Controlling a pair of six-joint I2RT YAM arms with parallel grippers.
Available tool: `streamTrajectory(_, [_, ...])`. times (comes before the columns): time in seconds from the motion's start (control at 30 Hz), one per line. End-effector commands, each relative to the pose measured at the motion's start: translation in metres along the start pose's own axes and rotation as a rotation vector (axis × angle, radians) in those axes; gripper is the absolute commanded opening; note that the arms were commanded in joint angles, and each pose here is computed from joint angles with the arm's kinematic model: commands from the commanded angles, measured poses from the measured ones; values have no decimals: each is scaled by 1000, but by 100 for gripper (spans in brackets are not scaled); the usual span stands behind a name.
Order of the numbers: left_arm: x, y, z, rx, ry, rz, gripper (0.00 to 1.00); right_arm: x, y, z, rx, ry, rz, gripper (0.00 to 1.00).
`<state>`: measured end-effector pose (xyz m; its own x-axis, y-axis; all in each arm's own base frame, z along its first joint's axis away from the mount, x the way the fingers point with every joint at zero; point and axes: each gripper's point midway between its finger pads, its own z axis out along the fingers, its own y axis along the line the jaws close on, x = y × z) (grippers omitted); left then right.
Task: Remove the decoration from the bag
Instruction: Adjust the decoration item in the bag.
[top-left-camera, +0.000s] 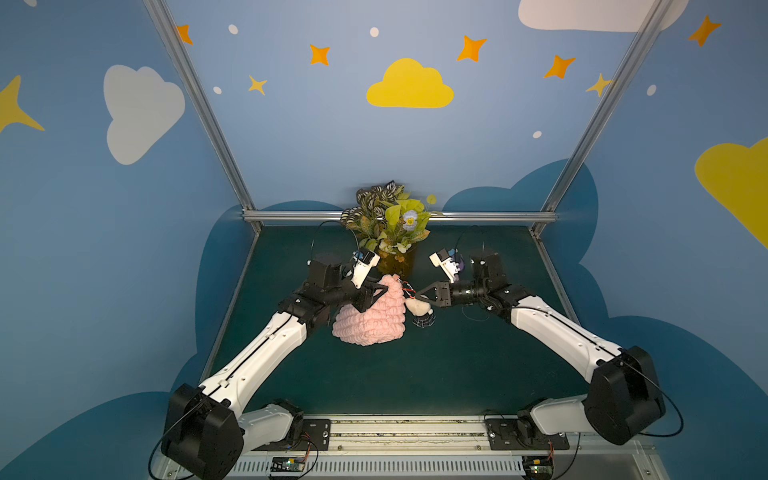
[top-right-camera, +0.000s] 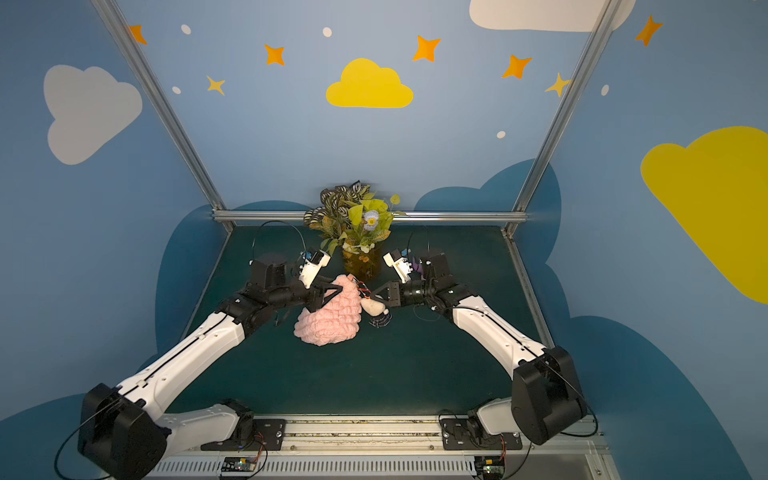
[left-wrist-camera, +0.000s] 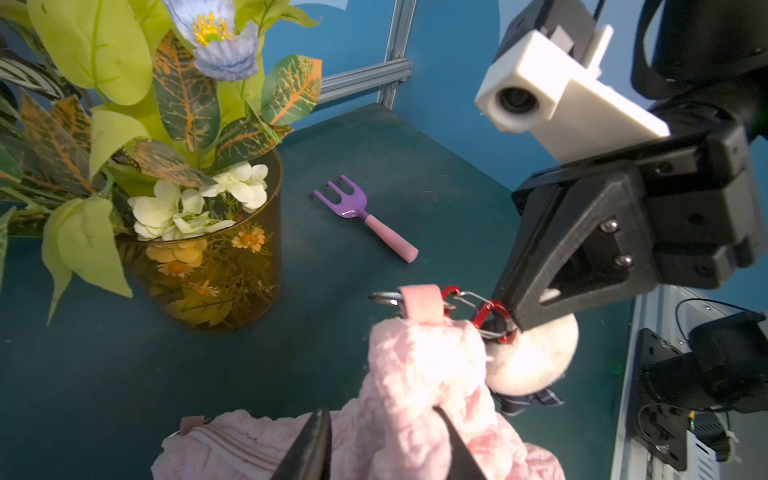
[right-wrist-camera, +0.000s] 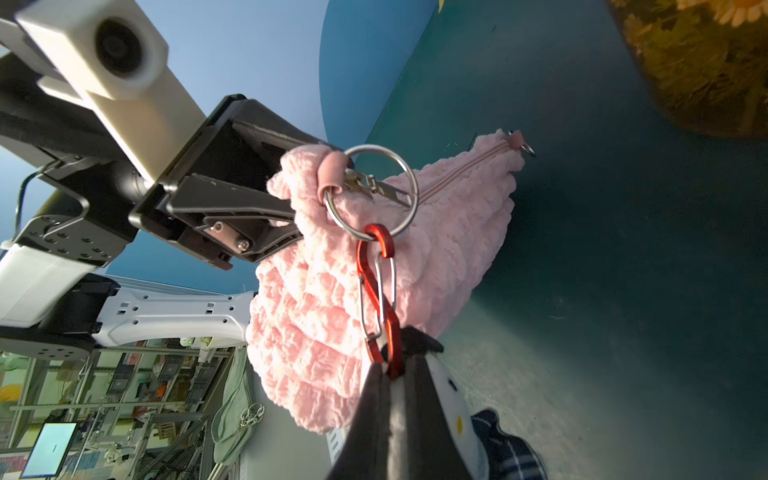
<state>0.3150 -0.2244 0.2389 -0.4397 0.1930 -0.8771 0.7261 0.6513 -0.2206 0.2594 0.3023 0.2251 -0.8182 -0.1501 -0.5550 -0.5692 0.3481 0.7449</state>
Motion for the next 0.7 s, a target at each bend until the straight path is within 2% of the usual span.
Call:
streamTrajectory(0.0, [-14, 6, -4, -43, -84, -62, 49, 10, -10, 10, 44, 0, 25, 0])
streamTrajectory(0.27, [-17, 4, -25, -80, -141, -161, 65, 25, -20, 8, 132, 20, 33, 0])
streamTrajectory(0.37, [-15, -1, -26, -55, -132, -186, 65, 19, -23, -3, 189, 4, 15, 0])
streamTrajectory(0.47, [-16, -6, -25, -18, -141, -235, 60, 14, -28, -11, 239, -2, 16, 0])
streamTrajectory(0.67, [-20, -19, -18, 82, -158, -434, 62, 10, -34, -17, 273, -5, 29, 0])
